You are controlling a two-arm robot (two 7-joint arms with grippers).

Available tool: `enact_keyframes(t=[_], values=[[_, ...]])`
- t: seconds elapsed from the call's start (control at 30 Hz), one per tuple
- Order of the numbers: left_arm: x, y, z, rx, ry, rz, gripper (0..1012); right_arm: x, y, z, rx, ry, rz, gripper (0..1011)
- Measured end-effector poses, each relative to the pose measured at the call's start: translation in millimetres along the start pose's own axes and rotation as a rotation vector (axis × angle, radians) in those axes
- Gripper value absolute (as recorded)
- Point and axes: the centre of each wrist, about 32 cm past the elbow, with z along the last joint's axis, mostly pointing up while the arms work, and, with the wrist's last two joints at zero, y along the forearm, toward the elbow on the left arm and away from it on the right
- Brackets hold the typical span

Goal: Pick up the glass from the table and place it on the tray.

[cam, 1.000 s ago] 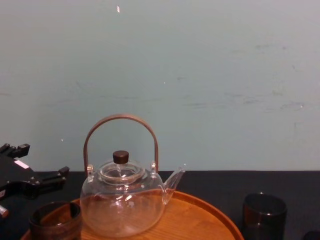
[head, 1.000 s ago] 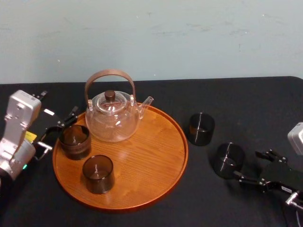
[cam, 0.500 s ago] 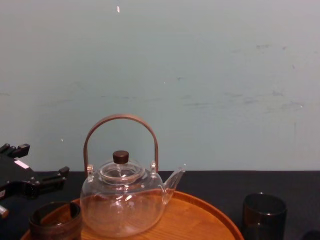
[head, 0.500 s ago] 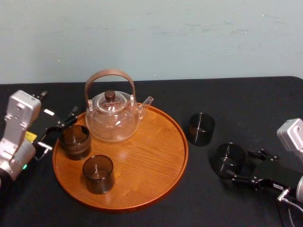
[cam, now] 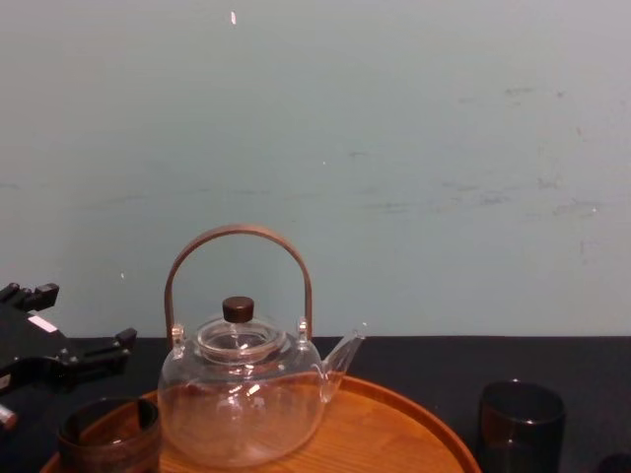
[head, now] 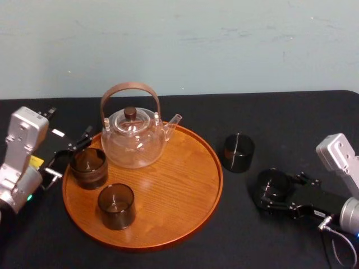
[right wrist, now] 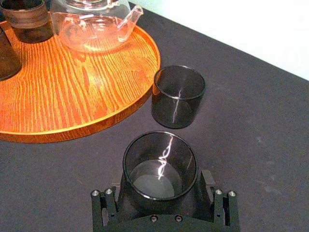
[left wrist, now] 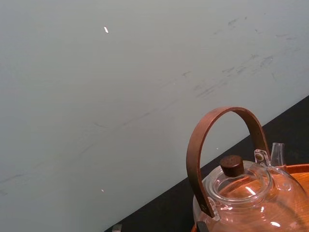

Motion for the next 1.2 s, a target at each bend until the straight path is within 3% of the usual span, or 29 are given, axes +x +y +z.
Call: enact_keyframes(t=[0.37, 1.0, 1.2], values=[[0.0, 0.0, 0.0, 0.000, 0.000, 0.000, 1001, 2.2, 11.9, 4.1, -0.006, 0.002, 0.014, 1002], [0.0, 0.0, 0.0, 0.000, 0.000, 0.000, 1001, 2.5, 13.6, 4.7, -0.010, -0.003, 0.010, 1002], [0.0, 0.0, 0.0, 0.000, 0.000, 0.000, 1001, 2.6, 13.4, 4.7, -0.009, -0.002, 0.010, 908]])
